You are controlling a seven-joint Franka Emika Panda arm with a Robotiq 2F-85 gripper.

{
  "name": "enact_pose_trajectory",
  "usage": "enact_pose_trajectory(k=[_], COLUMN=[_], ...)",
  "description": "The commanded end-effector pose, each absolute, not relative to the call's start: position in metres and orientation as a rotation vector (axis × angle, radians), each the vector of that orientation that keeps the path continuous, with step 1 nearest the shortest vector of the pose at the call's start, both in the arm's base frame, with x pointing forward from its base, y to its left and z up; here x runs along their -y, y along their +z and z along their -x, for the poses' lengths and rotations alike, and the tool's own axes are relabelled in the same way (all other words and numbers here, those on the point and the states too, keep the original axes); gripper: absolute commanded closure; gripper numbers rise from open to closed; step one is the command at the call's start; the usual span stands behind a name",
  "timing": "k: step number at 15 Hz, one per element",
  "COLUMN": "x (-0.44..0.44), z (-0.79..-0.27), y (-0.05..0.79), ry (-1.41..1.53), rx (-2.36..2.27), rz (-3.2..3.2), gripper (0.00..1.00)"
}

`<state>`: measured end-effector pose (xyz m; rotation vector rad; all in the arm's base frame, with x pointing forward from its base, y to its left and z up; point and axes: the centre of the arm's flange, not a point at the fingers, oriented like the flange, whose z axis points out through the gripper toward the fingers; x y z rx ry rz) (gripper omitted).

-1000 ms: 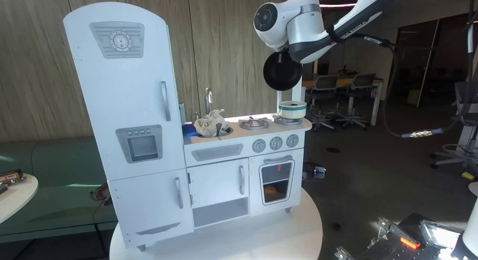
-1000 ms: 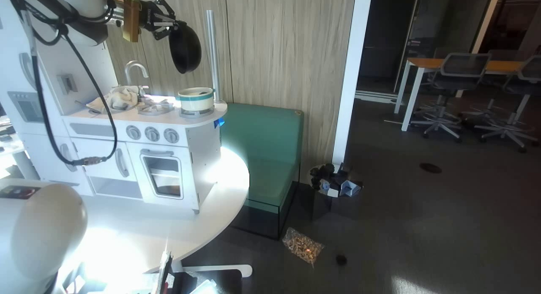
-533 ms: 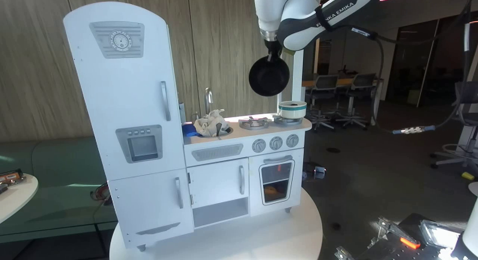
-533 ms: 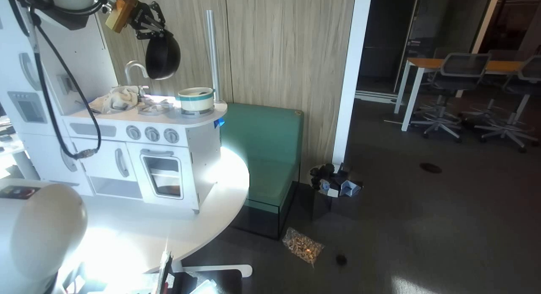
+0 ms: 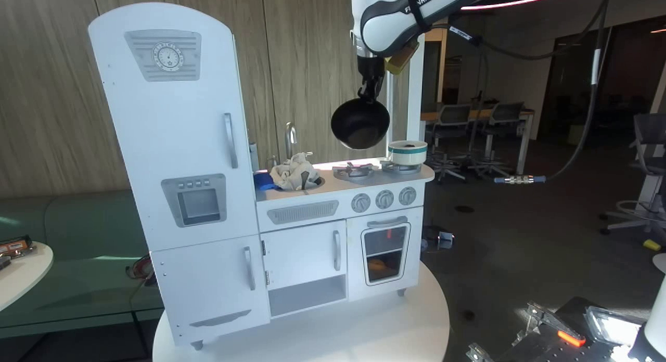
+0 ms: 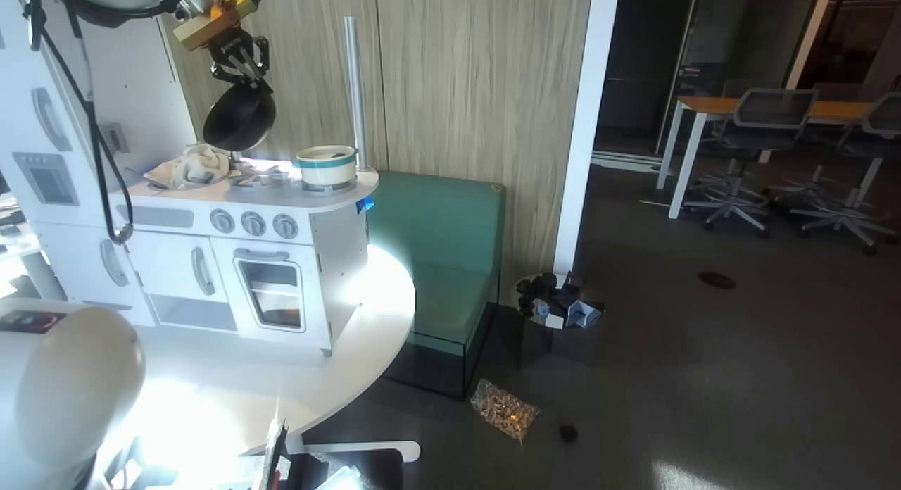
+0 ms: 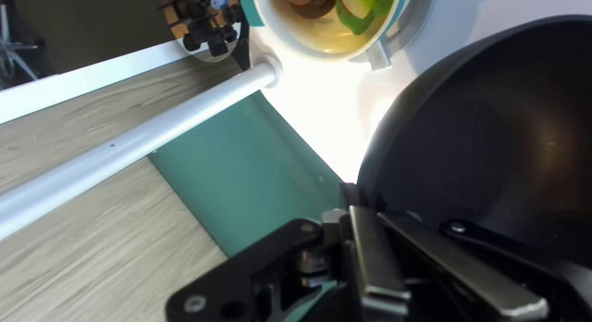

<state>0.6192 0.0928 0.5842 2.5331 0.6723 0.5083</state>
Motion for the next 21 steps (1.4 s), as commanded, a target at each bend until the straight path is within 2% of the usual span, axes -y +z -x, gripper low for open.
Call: enact_pose_trajectory(k=[1,21], x=[-0.091,-0.086], z=[-0.647,-0.732], y=[0.595,0.533], ry=[0.414,0.125], rx=[-0.755,-0.878], rz=[-2.641,-2.749], gripper=[0.99,0.99])
